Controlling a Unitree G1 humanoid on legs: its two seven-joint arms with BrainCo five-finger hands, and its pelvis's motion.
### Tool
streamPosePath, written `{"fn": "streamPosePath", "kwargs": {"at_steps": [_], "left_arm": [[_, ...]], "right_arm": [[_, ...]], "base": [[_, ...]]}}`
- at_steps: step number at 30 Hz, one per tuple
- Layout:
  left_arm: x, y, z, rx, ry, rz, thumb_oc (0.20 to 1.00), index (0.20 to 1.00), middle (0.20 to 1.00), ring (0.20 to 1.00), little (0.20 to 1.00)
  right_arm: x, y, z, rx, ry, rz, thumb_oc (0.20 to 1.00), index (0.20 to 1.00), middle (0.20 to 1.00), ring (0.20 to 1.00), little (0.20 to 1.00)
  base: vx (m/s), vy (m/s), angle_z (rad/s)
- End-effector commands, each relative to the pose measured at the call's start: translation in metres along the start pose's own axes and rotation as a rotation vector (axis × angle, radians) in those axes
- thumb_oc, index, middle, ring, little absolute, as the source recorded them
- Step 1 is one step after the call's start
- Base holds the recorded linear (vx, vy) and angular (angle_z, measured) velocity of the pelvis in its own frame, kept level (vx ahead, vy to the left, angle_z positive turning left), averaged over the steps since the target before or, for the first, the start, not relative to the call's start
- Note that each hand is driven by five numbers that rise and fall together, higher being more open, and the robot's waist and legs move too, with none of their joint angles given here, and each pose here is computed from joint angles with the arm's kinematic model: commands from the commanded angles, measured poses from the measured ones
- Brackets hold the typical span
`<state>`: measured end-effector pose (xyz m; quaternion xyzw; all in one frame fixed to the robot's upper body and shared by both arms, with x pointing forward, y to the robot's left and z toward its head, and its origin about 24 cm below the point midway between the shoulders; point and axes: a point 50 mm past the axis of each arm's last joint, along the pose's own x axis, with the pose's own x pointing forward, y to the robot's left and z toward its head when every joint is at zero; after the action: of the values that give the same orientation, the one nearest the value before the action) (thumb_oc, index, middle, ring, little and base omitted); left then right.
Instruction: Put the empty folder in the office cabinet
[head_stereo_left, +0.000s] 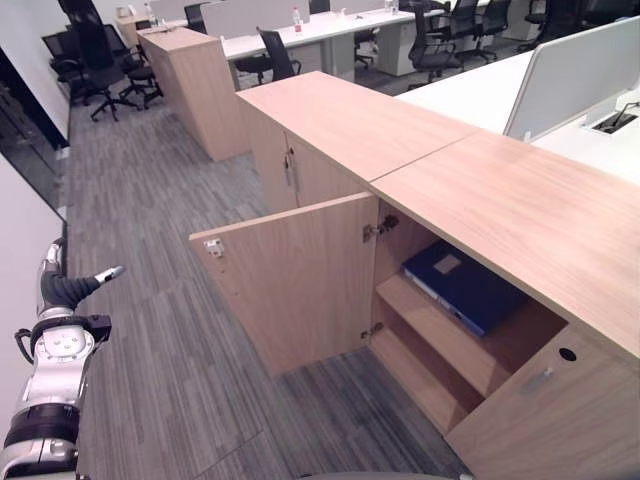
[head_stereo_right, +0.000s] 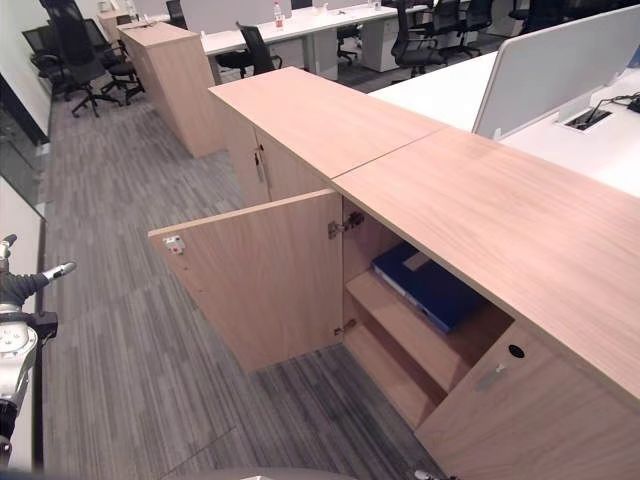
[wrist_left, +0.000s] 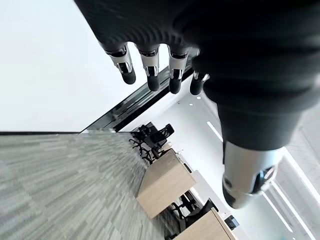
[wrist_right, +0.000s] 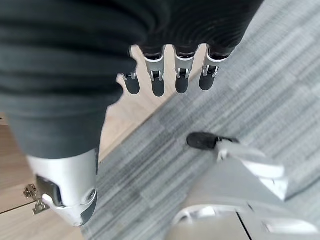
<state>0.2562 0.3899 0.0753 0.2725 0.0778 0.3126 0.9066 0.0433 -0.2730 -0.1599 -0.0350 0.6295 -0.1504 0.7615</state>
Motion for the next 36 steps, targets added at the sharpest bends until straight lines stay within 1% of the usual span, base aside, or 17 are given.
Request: {"fn": "streamPosePath", "kwargs": {"at_steps": [1, 5, 8, 10, 15, 17, 20, 26, 29, 32, 34, 35, 36], "left_arm": [[0.015, 0.002, 0.032, -0.151, -0.092, 0.000, 1.000, 1.000, 1.000, 1.000, 1.000], [0.023, -0.021, 0.062, -0.191, -0.150, -0.078, 1.000, 1.000, 1.000, 1.000, 1.000], [0.026, -0.028, 0.071, -0.179, -0.160, -0.107, 1.000, 1.000, 1.000, 1.000, 1.000], [0.032, -0.035, 0.083, -0.121, -0.171, -0.143, 1.000, 1.000, 1.000, 1.000, 1.000], [0.037, -0.051, 0.099, -0.069, -0.187, -0.195, 1.000, 1.000, 1.000, 1.000, 1.000], [0.037, -0.053, 0.100, -0.063, -0.182, -0.204, 1.000, 1.000, 1.000, 1.000, 1.000], [0.037, -0.068, 0.106, -0.076, -0.168, -0.242, 1.000, 1.000, 1.000, 1.000, 1.000], [0.038, -0.089, 0.106, -0.008, -0.109, -0.289, 1.000, 1.000, 1.000, 1.000, 1.000], [0.040, -0.091, 0.108, 0.104, -0.108, -0.292, 1.000, 1.000, 1.000, 1.000, 1.000], [0.044, -0.089, 0.113, 0.260, -0.119, -0.290, 1.000, 1.000, 1.000, 1.000, 1.000], [0.048, -0.086, 0.119, 0.423, -0.141, -0.289, 1.000, 1.000, 1.000, 1.000, 1.000], [0.051, -0.082, 0.127, 0.586, -0.173, -0.284, 1.000, 1.000, 1.000, 1.000, 1.000], [0.051, -0.082, 0.127, 0.586, -0.174, -0.284, 1.000, 1.000, 1.000, 1.000, 1.000]], "right_arm": [[0.000, -0.013, 0.022, 0.040, -0.051, -0.036, 1.000, 1.000, 1.000, 1.000, 1.000], [0.000, -0.013, 0.029, 0.056, -0.069, -0.034, 1.000, 1.000, 1.000, 1.000, 1.000], [0.000, -0.013, 0.033, 0.056, -0.076, -0.032, 1.000, 1.000, 1.000, 1.000, 1.000], [-0.001, -0.017, 0.043, 0.057, -0.101, -0.041, 1.000, 1.000, 1.000, 1.000, 1.000], [-0.002, -0.023, 0.054, 0.073, -0.124, -0.057, 1.000, 1.000, 1.000, 1.000, 1.000], [-0.002, -0.023, 0.054, 0.073, -0.123, -0.058, 1.000, 1.000, 1.000, 1.000, 1.000], [-0.002, -0.021, 0.054, 0.052, -0.111, -0.058, 1.000, 1.000, 1.000, 1.000, 1.000], [-0.002, -0.017, 0.057, 0.014, -0.117, -0.051, 1.000, 1.000, 1.000, 1.000, 1.000], [-0.002, -0.016, 0.060, -0.014, -0.127, -0.047, 1.000, 1.000, 1.000, 1.000, 1.000], [-0.002, -0.014, 0.062, -0.038, -0.132, -0.042, 1.000, 1.000, 1.000, 1.000, 1.000], [-0.002, -0.015, 0.065, -0.064, -0.135, -0.042, 1.000, 1.000, 1.000, 1.000, 1.000], [-0.002, -0.016, 0.068, -0.084, -0.139, -0.046, 1.000, 1.000, 1.000, 1.000, 1.000], [-0.002, -0.016, 0.068, -0.084, -0.140, -0.046, 1.000, 1.000, 1.000, 1.000, 1.000]], "base": [[0.04, 0.228, -0.12], [0.02, 0.208, -0.18], [0.00, 0.169, -0.19], [0.00, 0.205, -0.25], [-0.01, 0.109, -0.30], [0.00, 0.057, -0.26], [0.00, 0.050, -0.20], [0.00, 0.036, -0.14], [0.00, 0.013, -0.08], [-0.01, 0.006, -0.03], [-0.02, 0.000, -0.01], [-0.03, 0.000, -0.02], [-0.03, -0.004, -0.10]]}}
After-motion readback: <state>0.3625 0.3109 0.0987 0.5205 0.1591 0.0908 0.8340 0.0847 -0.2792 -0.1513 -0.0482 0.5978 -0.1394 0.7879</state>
